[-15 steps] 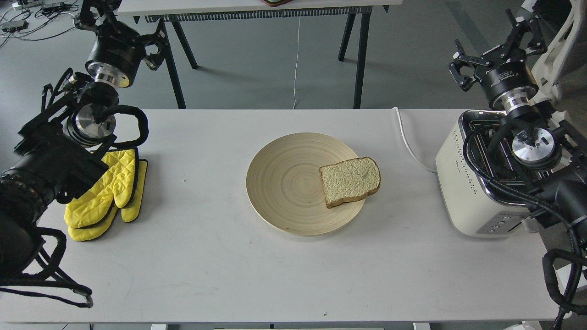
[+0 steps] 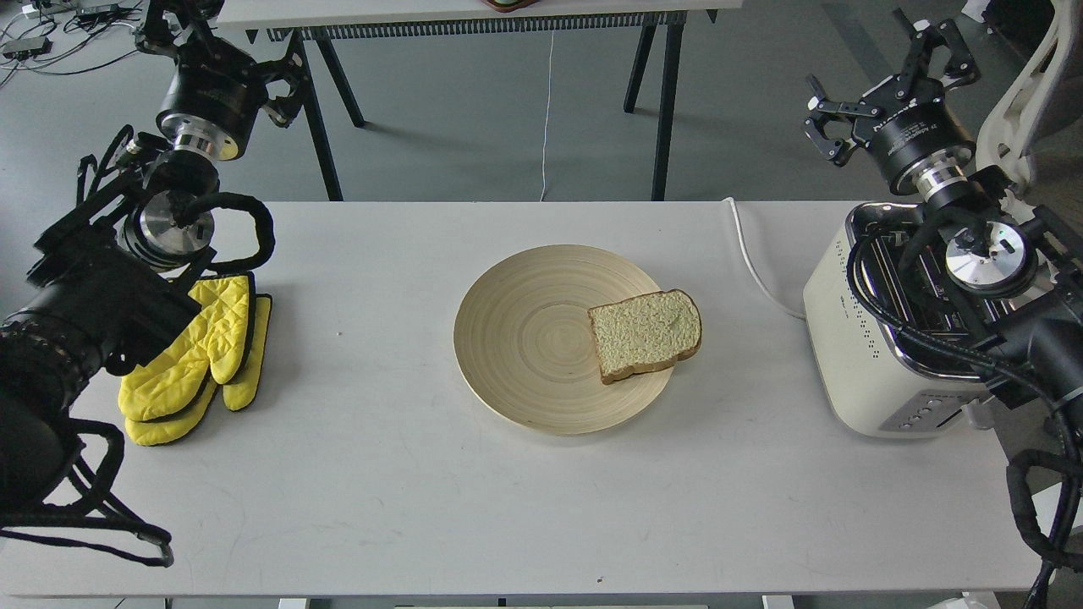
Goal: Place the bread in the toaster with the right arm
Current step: 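Raise the right gripper up and away from the toaster top, then reach the right gripper toward the bread slice in the bowl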
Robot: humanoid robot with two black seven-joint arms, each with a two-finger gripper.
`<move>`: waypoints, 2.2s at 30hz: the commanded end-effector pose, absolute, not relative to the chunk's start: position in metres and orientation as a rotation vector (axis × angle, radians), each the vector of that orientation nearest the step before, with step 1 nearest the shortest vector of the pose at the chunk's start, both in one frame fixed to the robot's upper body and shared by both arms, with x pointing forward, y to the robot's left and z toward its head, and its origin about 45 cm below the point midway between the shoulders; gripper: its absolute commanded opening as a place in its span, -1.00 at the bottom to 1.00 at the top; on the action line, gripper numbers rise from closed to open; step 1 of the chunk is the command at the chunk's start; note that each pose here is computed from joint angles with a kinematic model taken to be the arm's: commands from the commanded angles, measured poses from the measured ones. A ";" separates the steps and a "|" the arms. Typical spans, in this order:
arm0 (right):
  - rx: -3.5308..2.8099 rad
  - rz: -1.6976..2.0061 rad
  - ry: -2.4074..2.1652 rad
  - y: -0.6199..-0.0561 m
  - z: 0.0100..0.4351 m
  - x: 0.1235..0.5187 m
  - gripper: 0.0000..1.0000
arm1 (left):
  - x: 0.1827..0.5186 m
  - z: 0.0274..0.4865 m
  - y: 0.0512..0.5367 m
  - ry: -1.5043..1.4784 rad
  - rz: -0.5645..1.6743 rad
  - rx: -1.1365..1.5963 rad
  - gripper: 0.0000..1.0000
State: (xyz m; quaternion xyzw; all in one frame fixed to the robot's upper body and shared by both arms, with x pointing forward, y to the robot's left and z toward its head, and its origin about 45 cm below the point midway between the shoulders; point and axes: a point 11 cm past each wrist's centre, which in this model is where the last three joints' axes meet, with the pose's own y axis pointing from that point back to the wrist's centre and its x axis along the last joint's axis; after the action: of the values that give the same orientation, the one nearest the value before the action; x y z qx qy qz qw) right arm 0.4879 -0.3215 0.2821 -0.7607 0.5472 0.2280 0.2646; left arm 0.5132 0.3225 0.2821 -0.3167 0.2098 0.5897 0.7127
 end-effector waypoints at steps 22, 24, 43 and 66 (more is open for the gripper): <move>-2.981 -0.273 1.817 -0.282 0.202 0.415 0.97 | 0.513 0.280 0.319 0.472 1.303 -0.704 1.00; -3.060 -0.353 1.803 -0.274 0.185 0.407 0.96 | 0.513 0.280 0.319 0.472 1.303 -0.703 1.00; -3.376 -0.534 1.709 -0.241 0.104 0.369 0.43 | 0.514 0.281 0.318 0.472 1.301 -0.705 1.00; -3.417 -0.510 1.752 -0.231 0.079 0.365 -0.04 | 0.514 0.281 0.318 0.472 1.301 -0.705 1.00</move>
State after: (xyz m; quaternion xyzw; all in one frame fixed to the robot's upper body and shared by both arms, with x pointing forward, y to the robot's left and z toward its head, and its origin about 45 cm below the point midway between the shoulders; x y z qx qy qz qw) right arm 0.3652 -0.2316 0.0790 -0.8237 0.4217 -0.1233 -0.3586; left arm 0.5135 0.3179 0.2810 -0.3182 0.2130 0.5869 0.7134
